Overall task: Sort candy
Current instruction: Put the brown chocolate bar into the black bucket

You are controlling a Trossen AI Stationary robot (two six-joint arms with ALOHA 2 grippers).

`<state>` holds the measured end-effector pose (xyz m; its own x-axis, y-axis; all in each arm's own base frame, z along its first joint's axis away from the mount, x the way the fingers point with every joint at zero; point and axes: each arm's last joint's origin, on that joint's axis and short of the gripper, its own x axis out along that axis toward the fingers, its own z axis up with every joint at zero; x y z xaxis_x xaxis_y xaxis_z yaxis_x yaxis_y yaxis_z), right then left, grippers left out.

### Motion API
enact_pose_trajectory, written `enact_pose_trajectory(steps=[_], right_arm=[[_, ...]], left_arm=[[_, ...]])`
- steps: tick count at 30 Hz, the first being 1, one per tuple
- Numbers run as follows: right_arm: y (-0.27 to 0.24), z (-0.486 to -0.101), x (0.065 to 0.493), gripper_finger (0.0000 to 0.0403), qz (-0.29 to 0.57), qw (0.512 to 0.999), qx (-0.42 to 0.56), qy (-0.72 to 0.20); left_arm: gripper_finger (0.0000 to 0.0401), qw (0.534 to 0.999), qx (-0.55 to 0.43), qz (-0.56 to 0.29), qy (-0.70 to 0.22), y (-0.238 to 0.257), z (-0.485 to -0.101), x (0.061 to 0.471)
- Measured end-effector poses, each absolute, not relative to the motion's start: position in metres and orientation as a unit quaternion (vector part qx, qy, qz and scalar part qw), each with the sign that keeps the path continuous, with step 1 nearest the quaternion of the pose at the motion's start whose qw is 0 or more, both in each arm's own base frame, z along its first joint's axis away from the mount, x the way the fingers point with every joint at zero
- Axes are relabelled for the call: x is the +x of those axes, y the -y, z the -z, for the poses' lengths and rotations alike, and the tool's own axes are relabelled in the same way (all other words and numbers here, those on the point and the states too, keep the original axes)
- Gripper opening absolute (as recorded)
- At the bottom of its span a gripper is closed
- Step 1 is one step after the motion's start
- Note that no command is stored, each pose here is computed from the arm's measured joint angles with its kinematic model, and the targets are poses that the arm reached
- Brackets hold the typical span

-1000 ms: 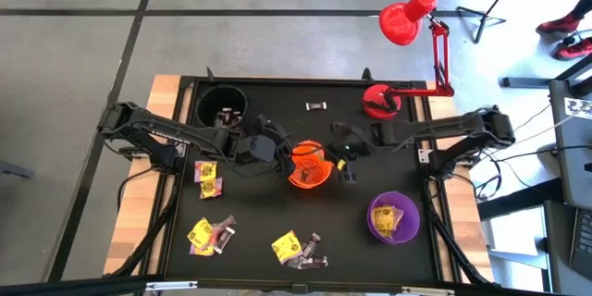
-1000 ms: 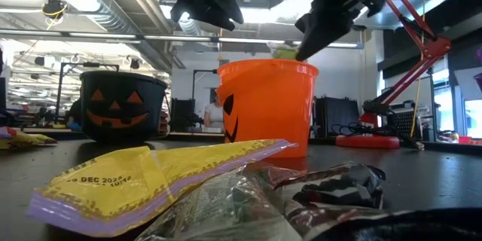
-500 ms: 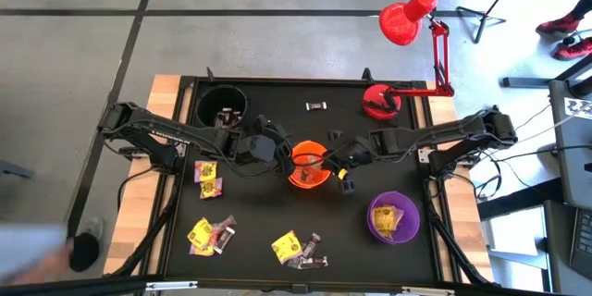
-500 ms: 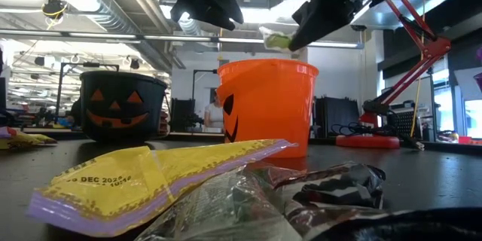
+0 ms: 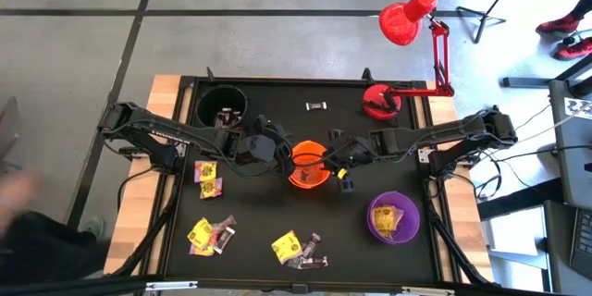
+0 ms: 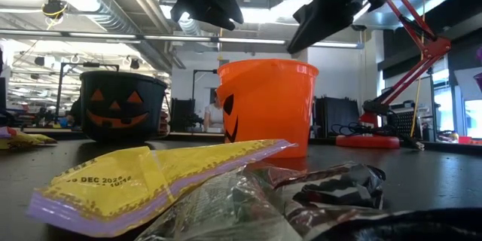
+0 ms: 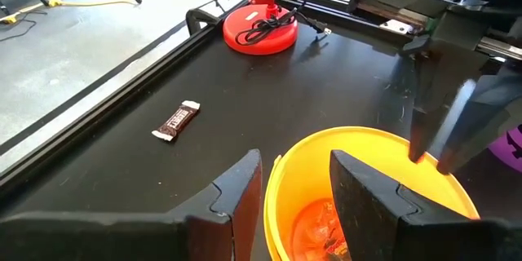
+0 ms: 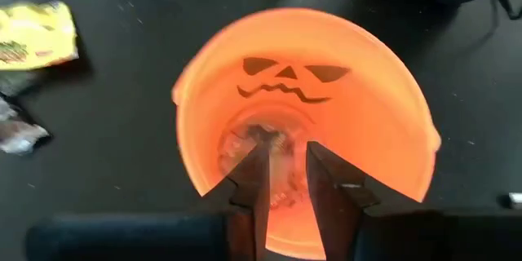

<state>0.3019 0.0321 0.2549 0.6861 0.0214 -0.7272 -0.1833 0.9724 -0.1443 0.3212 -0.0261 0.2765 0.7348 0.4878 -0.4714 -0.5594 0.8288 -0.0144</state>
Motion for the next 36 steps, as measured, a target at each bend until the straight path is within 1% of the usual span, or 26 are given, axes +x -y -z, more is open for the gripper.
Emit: enact_pose_trajectory(steps=[6,12,15,19,23,29,36], right_arm=[[-0.025,-0.267,0.292,0.0087,-0.010,0.913,-0.135,-0.386],[-0.001,-0.287,0.277,0.0088,0.001,0.924,-0.117,-0.364],[0.017,-0.288,0.268,0.0088,0.019,0.929,-0.104,-0.355],[0.045,-0.275,0.252,0.0088,0.040,0.934,-0.086,-0.345],[0.069,-0.252,0.237,0.0088,0.070,0.937,-0.082,-0.333],[0.097,-0.213,0.226,0.0088,0.122,0.930,-0.062,-0.342],[0.124,-0.191,0.232,0.0089,0.099,0.928,-0.012,-0.360]], left_arm=[[0.0137,0.929,-0.067,-0.279,-0.233,0.026,-0.277,0.321],[0.0137,0.930,-0.066,-0.277,-0.231,0.026,-0.280,0.319],[0.0137,0.935,-0.064,-0.269,-0.222,0.028,-0.287,0.314],[0.0137,0.944,-0.049,-0.255,-0.205,0.035,-0.301,0.304],[0.0137,0.945,-0.023,-0.268,-0.184,0.043,-0.313,0.294],[0.0137,0.943,0.004,-0.283,-0.176,0.050,-0.317,0.289],[0.0137,0.946,0.004,-0.277,-0.166,0.053,-0.322,0.285]])
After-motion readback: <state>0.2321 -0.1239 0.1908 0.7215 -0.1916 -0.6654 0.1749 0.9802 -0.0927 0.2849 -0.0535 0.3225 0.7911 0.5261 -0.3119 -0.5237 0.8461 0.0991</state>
